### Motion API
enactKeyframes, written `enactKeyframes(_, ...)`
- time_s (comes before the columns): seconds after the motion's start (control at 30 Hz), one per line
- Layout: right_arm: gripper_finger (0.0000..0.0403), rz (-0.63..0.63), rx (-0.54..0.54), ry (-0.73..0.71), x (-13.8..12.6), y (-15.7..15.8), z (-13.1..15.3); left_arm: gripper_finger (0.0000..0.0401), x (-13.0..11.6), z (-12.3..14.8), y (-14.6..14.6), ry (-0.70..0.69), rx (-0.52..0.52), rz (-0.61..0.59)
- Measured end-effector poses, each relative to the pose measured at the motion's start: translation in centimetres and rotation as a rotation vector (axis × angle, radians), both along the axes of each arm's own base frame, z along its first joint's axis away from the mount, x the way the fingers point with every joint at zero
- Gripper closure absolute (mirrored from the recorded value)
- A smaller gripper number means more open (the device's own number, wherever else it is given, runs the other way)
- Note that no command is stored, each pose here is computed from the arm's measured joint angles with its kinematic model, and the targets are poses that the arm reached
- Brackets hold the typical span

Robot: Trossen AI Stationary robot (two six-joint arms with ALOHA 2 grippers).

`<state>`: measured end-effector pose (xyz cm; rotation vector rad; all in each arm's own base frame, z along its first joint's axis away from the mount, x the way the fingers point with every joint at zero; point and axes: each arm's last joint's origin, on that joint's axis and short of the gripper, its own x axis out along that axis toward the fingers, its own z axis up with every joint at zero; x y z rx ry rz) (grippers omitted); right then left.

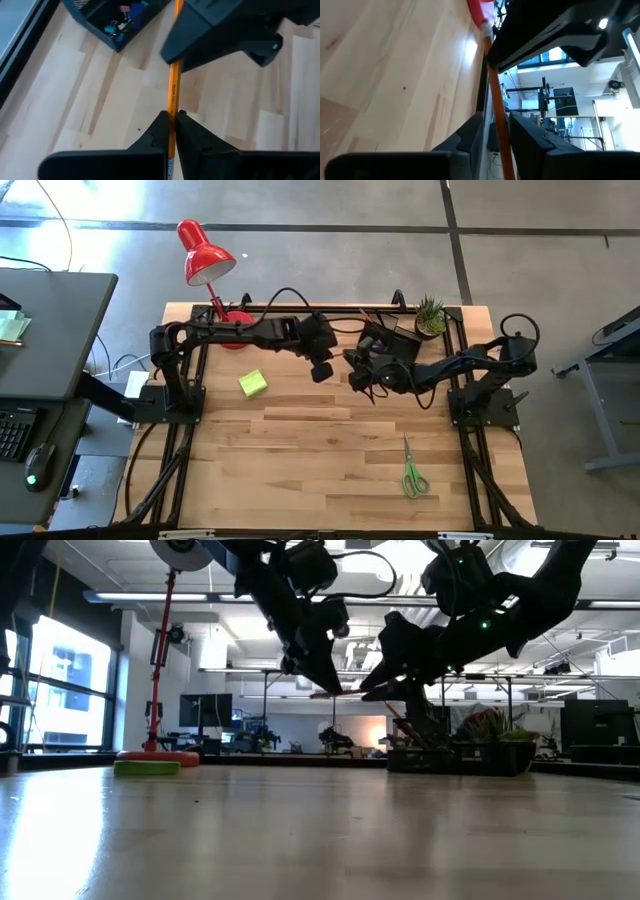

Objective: Pick and place office supplies into organizer
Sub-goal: Put the yellow pencil into the black desk organizer

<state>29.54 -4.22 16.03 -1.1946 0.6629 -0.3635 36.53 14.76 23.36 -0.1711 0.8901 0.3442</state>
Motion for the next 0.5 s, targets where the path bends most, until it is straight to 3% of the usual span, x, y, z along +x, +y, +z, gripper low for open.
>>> enactKeyframes(0.27, 0.0329, -0.009, 0.007, -0.006, -0.02, -0.14, 0.0, 0.0397, 0.36, 0.13, -0.52, -0.028, -0.019, -0.028)
enactKeyframes(0.5, 0.033, -0.007, 0.082, -0.036, -0.11, -0.83, -0.15, 0.0396, 0.5, 0.18, -0.73, -0.033, -0.01, -0.047)
